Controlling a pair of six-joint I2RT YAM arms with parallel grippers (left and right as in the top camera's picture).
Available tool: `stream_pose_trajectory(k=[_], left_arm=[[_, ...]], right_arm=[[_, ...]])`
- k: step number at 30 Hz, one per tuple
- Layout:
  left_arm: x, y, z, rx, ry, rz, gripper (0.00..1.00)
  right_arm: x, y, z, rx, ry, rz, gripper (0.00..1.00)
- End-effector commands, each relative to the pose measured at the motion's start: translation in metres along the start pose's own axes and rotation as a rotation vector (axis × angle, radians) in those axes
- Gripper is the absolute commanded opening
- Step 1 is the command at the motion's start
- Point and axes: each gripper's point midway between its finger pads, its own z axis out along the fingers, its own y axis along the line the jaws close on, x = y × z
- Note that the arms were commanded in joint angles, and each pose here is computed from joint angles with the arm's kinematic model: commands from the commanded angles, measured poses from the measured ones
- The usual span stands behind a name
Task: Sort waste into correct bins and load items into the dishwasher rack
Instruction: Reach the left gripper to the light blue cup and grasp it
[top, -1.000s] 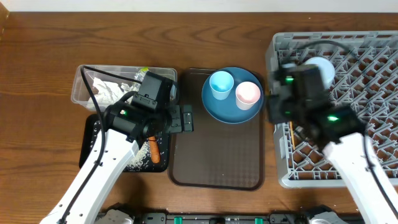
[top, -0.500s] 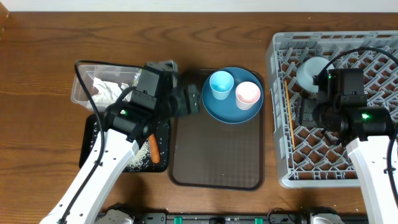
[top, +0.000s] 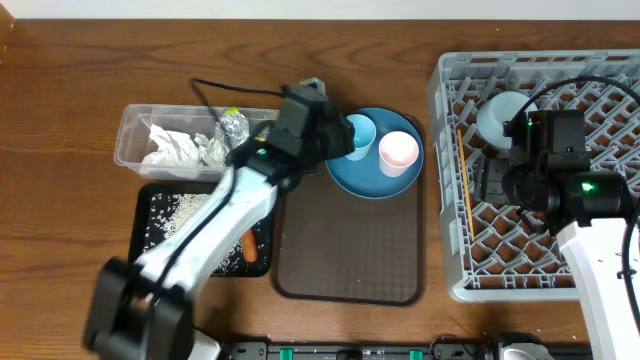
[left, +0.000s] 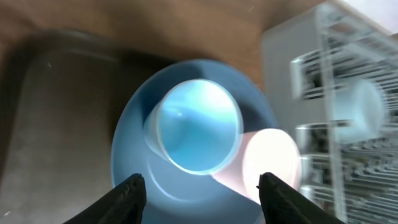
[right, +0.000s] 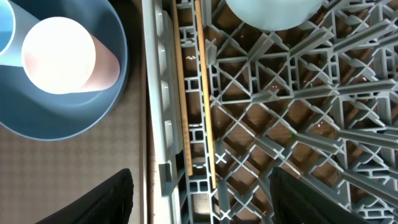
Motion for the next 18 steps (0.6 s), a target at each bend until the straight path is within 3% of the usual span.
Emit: stream_pose_trajectory(k=[1, 13, 18], left_arm=[[0.004, 0.009, 0.022, -0.026, 0.015, -0.041, 0.60], [0.018, 0.027, 0.055, -0.068, 0.059, -0.047, 0.59], [0.019, 0.028, 0.058, -0.069, 0.059, -0.045, 0.51]], right_arm=[[-0.001, -0.002, -0.002, 0.000, -0.004, 0.017, 0.70], [0.002, -0.002, -0.002, 0.001, 0.010, 0.016, 0.70], [0.004, -0.003, -0.002, 0.003, 0.018, 0.016, 0.70]])
